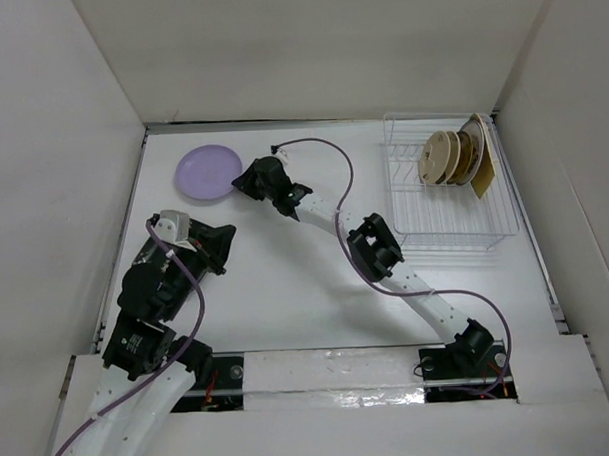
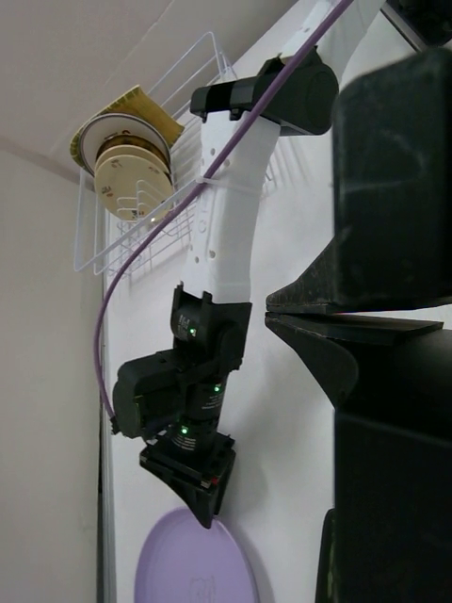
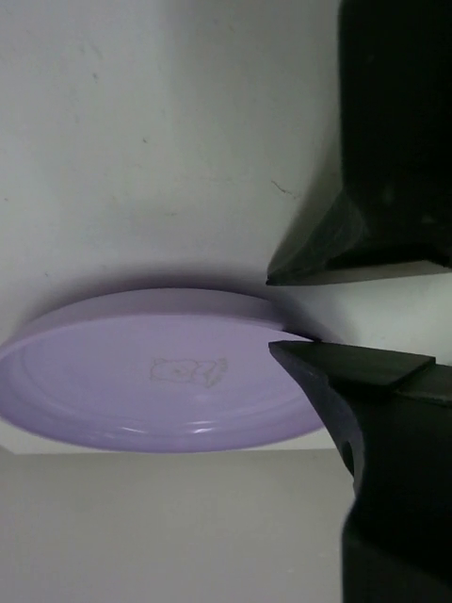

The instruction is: Load the plates into the dish rack

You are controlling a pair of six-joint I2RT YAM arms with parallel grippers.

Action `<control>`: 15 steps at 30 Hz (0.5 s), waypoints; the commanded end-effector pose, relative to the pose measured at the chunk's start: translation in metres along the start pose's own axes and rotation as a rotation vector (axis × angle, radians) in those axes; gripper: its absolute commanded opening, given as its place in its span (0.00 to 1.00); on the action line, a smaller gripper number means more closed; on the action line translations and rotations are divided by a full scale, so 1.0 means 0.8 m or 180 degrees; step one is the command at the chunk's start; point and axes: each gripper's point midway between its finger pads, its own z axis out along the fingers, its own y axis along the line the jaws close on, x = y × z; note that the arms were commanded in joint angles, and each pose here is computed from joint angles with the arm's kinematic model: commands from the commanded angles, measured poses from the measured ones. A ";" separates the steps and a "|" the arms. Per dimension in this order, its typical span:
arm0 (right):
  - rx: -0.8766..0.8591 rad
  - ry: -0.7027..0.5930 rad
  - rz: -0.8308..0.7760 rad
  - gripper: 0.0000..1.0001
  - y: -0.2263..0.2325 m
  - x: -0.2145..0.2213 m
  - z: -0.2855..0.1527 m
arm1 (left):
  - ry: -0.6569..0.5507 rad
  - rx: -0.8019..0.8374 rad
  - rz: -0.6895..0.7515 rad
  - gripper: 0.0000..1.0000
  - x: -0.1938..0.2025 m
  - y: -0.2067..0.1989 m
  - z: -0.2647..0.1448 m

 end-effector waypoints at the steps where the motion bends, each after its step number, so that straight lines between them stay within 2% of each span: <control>1: 0.0018 0.0016 0.0017 0.32 0.005 0.009 -0.002 | -0.0298 0.0105 0.0000 0.00 -0.029 -0.010 -0.010; 2: 0.0017 0.0021 0.0012 0.30 0.005 0.009 -0.002 | -0.0326 0.0114 -0.0003 0.00 -0.031 -0.011 -0.012; 5: 0.0058 0.0025 -0.0007 0.16 0.003 0.008 -0.004 | -0.0383 0.0127 0.0001 0.00 -0.035 -0.012 -0.017; 9: 0.0146 -0.0011 -0.0103 0.06 -0.004 0.004 -0.017 | -0.0387 0.0148 0.0012 0.00 -0.036 -0.014 -0.018; 10: -0.0051 -0.0179 -0.0137 0.03 0.032 -0.021 -0.027 | -0.0375 0.0154 0.0017 0.00 -0.035 -0.014 -0.017; 11: 0.0055 -0.0157 -0.0186 0.00 0.009 -0.012 -0.031 | -0.0377 0.0165 0.0018 0.00 -0.035 -0.015 -0.017; 15: -0.0246 -0.0512 -0.0285 0.00 0.058 -0.057 -0.076 | -0.0360 0.0170 0.0023 0.00 -0.034 -0.015 -0.016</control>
